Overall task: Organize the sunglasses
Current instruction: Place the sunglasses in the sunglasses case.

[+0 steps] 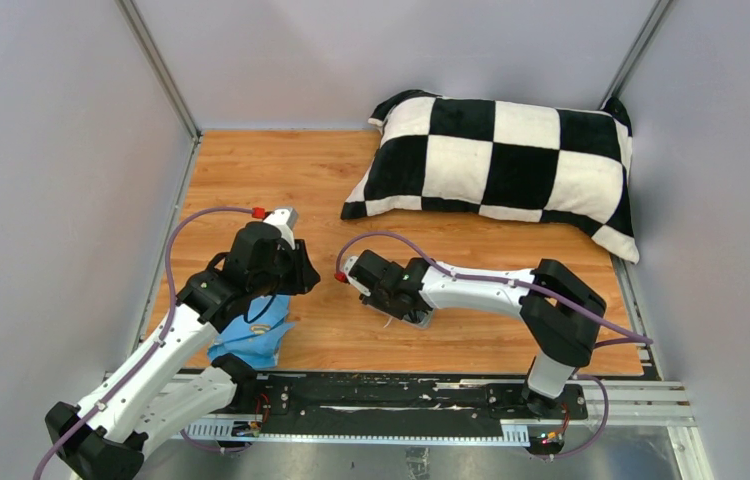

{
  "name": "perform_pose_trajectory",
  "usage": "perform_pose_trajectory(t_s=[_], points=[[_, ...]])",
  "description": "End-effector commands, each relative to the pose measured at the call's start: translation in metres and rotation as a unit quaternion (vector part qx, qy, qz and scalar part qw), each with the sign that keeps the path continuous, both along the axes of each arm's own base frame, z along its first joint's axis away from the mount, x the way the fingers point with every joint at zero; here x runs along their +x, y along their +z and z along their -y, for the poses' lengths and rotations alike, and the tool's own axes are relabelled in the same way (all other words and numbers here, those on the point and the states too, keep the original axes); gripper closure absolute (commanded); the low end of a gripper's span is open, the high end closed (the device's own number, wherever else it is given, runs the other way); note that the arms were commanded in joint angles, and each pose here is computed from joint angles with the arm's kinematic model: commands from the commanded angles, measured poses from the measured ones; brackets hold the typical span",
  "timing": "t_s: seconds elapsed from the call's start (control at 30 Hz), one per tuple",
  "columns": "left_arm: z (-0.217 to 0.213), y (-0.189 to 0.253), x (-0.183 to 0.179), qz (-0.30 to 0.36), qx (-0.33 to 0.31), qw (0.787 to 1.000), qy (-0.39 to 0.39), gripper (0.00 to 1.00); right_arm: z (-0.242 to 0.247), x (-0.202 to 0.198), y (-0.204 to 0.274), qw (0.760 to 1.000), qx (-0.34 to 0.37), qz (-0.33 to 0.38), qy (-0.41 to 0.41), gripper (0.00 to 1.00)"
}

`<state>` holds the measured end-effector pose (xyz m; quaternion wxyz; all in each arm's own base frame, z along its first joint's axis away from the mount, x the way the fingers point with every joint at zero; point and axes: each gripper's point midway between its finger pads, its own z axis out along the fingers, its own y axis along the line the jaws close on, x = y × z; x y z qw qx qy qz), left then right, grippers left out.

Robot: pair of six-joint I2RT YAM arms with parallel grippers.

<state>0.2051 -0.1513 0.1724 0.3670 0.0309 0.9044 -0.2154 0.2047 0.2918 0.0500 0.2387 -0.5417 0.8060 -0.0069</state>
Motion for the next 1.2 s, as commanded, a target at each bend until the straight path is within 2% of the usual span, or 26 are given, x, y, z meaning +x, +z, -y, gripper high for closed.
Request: perform_pose_trajectory(t_s=[0.0,0.2,0.33,0.5,0.67,0.97,1.07,1.17], points=[[0.003,0.001,0.001,0.004,-0.012,1.000,-0.004,0.65,-0.001,-0.010,-0.007,1.000,-0.016,-0.019,0.016,0.67],[0.005,-0.001,0.000,0.000,-0.016,1.000,-0.006,0.65,0.003,-0.011,-0.015,0.999,-0.027,-0.024,0.011,0.62],[0.006,0.000,0.000,0.001,-0.017,1.000,-0.007,0.65,0.004,-0.009,-0.011,0.999,-0.026,-0.017,0.007,0.47],[0.008,0.000,0.001,0.000,-0.021,1.000,-0.009,0.65,0.004,-0.009,-0.003,1.000,-0.021,-0.012,0.003,0.37],[0.011,0.002,0.002,-0.001,-0.028,1.000,-0.012,0.65,0.005,-0.009,0.020,1.000,-0.006,-0.001,-0.002,0.36],[0.018,-0.003,0.006,-0.010,-0.032,0.999,-0.019,0.65,0.007,-0.010,0.076,0.998,0.062,0.031,-0.014,0.36],[0.018,-0.011,0.007,-0.015,-0.027,0.999,-0.018,0.65,0.020,0.009,0.093,0.991,0.098,0.047,-0.076,0.36],[0.016,-0.037,0.005,-0.043,-0.016,0.999,-0.007,0.65,0.037,0.029,0.097,0.970,0.176,-0.007,-0.167,0.39]])
